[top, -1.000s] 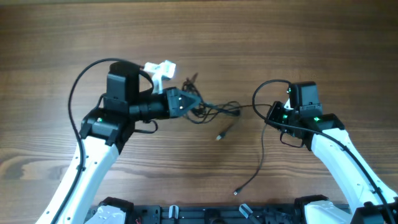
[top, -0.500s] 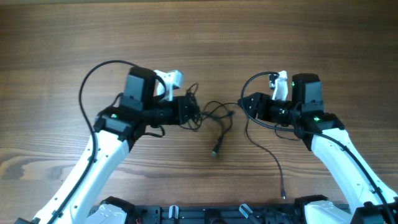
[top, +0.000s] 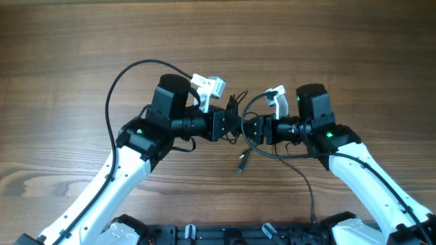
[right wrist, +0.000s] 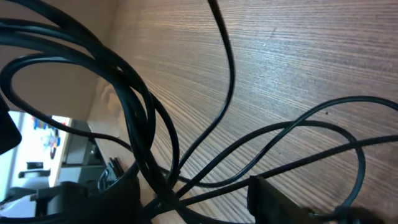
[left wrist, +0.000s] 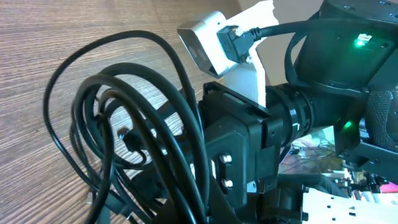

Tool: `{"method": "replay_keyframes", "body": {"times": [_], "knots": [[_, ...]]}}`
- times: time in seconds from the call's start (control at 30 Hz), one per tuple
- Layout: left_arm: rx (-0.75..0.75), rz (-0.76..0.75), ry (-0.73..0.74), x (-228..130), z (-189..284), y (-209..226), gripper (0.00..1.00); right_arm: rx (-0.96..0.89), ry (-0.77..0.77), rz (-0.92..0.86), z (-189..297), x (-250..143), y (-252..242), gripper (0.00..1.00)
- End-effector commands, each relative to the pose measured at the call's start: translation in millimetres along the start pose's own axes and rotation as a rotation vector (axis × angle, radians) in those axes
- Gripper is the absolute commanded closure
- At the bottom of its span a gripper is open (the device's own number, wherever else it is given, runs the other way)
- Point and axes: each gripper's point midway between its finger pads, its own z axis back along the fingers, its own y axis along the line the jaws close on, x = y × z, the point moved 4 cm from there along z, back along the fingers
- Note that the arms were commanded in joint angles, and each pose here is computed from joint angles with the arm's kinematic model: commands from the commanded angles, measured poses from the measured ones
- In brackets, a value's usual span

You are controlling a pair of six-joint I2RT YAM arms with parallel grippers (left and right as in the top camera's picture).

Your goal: Untangle cables

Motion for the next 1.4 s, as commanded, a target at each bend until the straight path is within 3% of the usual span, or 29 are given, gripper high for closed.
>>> {"method": "replay_keyframes", "body": {"times": [0.0, 0.07, 0.17, 0.23, 0.3, 0.43, 0.6, 0.7, 0.73, 0.77, 0.9, 1.0, 1.17, 1.37], "knots": [[-0.029, -0.016, 0.006, 0, 1, -2, 0.96, 0.015, 0.014, 0.014, -2, -1, 2, 0.52], [-0.021, -0.009, -0.01, 4, 4, 2, 0.96, 0.004, 0.02, 0.006, -2, -2, 0, 0.59], [-0.008, 0.002, -0.032, 9, 8, 8, 0.95, -0.012, 0.022, -0.002, -2, -4, -2, 0.77], [-0.006, 0.004, -0.03, 9, 8, 9, 0.84, -0.067, 0.007, -0.011, -2, -2, -10, 0.91], [-0.002, 0.012, -0.021, 6, 8, 10, 0.78, -0.117, 0.0, -0.022, -1, -2, -17, 0.96], [0.077, 0.027, 0.024, -6, 9, 23, 0.75, -0.257, -0.022, -0.094, 2, -4, -36, 0.96], [0.231, 0.082, 0.041, -16, 13, 45, 0.96, -0.538, -0.07, -0.308, 18, -15, -72, 0.96], [0.236, 0.084, 0.042, -17, 13, 46, 0.96, -0.568, -0.067, -0.338, 20, -19, -76, 0.96], [0.236, 0.084, 0.042, -17, 13, 46, 0.89, -0.535, -0.054, -0.328, 18, -19, -72, 0.96], [0.236, 0.084, 0.042, -17, 13, 46, 0.74, -0.493, -0.036, -0.293, 15, -19, -67, 0.96], [0.234, 0.083, 0.044, -17, 12, 45, 0.63, -0.276, 0.015, -0.127, 3, -13, -39, 0.96], [0.23, 0.073, 0.033, -14, 11, 45, 0.44, -0.124, 0.036, -0.034, -1, -11, -19, 0.96], [0.227, 0.065, 0.024, -8, 1, 53, 0.41, -0.074, 0.044, -0.007, -1, -11, -12, 0.96], [0.283, 0.152, 0.125, -23, -24, 88, 0.42, -0.055, 0.042, 0.015, -2, -9, -9, 0.96]]}}
